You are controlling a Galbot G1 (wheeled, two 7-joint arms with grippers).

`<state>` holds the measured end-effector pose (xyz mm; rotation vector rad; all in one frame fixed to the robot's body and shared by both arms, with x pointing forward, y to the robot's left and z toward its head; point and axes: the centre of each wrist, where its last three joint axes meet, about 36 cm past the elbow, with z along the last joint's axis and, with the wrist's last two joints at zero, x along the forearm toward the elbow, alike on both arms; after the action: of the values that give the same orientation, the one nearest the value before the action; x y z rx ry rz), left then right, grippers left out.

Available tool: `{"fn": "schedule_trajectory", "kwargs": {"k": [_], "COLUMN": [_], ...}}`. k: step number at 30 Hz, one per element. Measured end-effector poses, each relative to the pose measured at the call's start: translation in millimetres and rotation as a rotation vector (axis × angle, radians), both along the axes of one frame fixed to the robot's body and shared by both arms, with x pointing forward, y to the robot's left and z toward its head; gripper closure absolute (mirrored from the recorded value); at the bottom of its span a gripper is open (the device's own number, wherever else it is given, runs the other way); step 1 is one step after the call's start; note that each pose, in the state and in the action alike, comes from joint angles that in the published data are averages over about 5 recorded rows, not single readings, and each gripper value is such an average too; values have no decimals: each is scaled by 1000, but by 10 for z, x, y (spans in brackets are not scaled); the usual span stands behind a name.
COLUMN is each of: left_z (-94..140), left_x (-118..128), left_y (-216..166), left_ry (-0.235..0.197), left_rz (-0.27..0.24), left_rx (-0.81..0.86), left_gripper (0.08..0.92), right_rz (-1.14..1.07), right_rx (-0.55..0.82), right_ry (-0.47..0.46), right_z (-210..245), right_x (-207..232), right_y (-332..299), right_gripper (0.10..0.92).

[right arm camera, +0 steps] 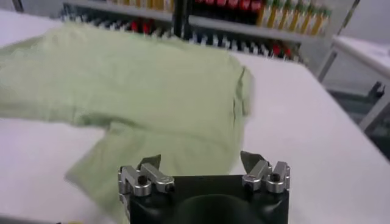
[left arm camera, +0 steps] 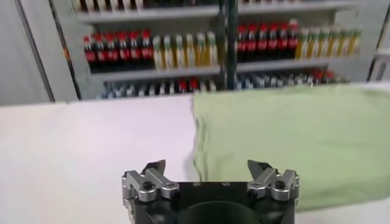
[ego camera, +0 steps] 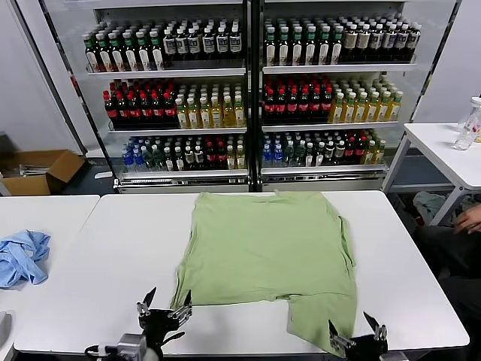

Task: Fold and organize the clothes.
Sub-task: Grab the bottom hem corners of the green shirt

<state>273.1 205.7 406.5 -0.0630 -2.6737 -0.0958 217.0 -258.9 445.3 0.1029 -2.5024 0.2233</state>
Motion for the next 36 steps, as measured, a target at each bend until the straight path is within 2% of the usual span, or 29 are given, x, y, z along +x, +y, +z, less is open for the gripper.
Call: {"fn": "schedule_trajectory", "kwargs": {"k": [5,8,22,29,33,36], "left_z": [-129,-170,-238,-207,-128,-30], "left_x": [116,154,235,210,173,145], "left_y": [-17,-24,12,52,85,119], "left_ry": [45,60,103,105,102,87], "left_rz": [-2,-7,-7,-8,-17,-25], "left_rx": [8,3,-63,-92,-125,-158], "left_gripper": [185,241,648,844,897,905], "right_rz": [-9,-20,-52,-44,-33,-16], "right_rx": [17,29,146,187,199,201], "right_ry": [49,67,136,141,114,72], "right_z": [-64,-94,-155,-103,-31,66], "right_x": [-37,-42,-69,-61,-30,11], "right_y": [14,12,11,-34,-70,-100], "right_gripper": [201,229,620,820,910,917]}}
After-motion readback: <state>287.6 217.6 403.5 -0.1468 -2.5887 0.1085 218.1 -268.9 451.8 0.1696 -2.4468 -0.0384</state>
